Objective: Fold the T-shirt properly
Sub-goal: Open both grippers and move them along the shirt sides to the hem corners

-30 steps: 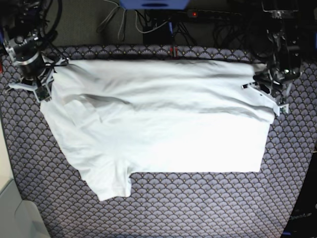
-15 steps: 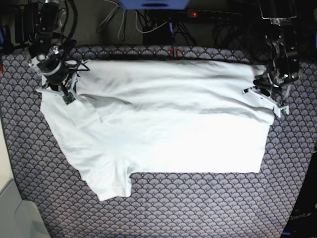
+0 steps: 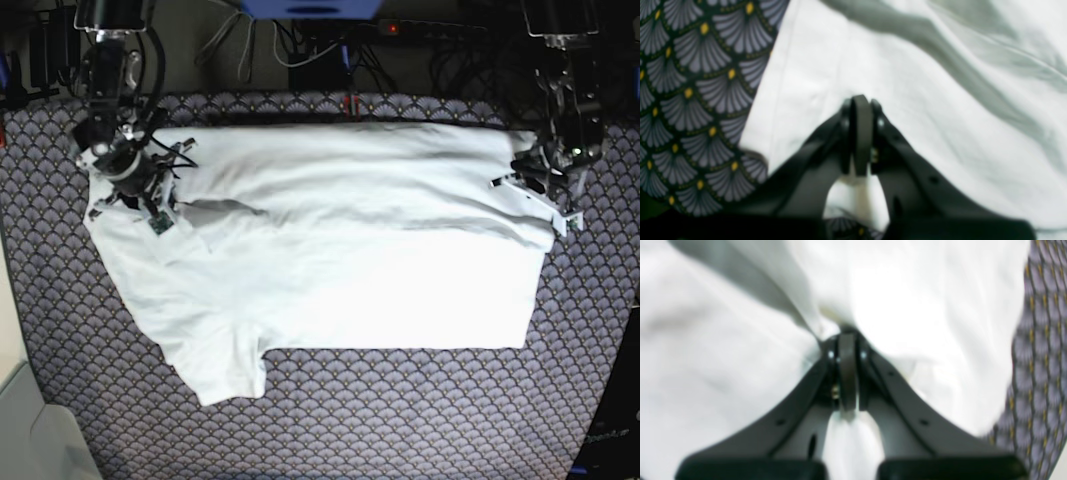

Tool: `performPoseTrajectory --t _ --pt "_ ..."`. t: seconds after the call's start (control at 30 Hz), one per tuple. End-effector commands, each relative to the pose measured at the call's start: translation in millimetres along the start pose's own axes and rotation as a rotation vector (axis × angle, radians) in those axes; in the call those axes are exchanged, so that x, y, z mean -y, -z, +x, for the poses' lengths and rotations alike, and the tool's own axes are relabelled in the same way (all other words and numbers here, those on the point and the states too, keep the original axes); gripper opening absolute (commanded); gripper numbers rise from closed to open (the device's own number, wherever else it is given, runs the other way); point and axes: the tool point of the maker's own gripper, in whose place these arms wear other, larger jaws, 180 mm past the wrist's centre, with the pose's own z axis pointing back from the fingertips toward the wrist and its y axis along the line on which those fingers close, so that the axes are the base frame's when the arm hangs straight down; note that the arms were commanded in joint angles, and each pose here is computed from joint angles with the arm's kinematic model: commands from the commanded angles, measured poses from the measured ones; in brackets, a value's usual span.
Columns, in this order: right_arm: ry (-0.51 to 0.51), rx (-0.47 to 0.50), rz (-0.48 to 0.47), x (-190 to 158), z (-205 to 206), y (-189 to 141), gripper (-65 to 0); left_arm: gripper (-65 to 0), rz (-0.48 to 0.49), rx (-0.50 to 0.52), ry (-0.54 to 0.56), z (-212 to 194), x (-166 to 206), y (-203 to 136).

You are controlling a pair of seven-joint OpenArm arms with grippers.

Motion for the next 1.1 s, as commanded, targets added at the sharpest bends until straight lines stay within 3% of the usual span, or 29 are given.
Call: performPoseTrajectory --t 0.0,0.27,0.47,0.87,0.93,1.07 --pt "-0.010 0.081 -0.009 9 28 0 -63.5 -64.5 0.026 -0.038 0.007 -8 -7 -1" --pt "-0.088 0.246 -0.158 61 110 -22 -63.5 -64.5 0.031 -0.039 0.004 -8 -10 -2" --pt "-0.140 0.257 -0.219 70 120 -35 -63.5 -64.5 0.026 -0.027 0.003 -4 -8 -3" --pt "-0.162 0.251 -0.245 78 124 -38 -63.3 -64.0 -0.036 0.253 0.062 73 24 -63" --pt "-0.158 0.255 -0.249 82 129 -36 -60.4 -63.1 -0.029 0.309 0.044 88 19 -76" --pt "-0.151 0.261 -0.269 98 140 -32 -47.7 -55.8 -0.016 0.404 0.002 120 11 -93"
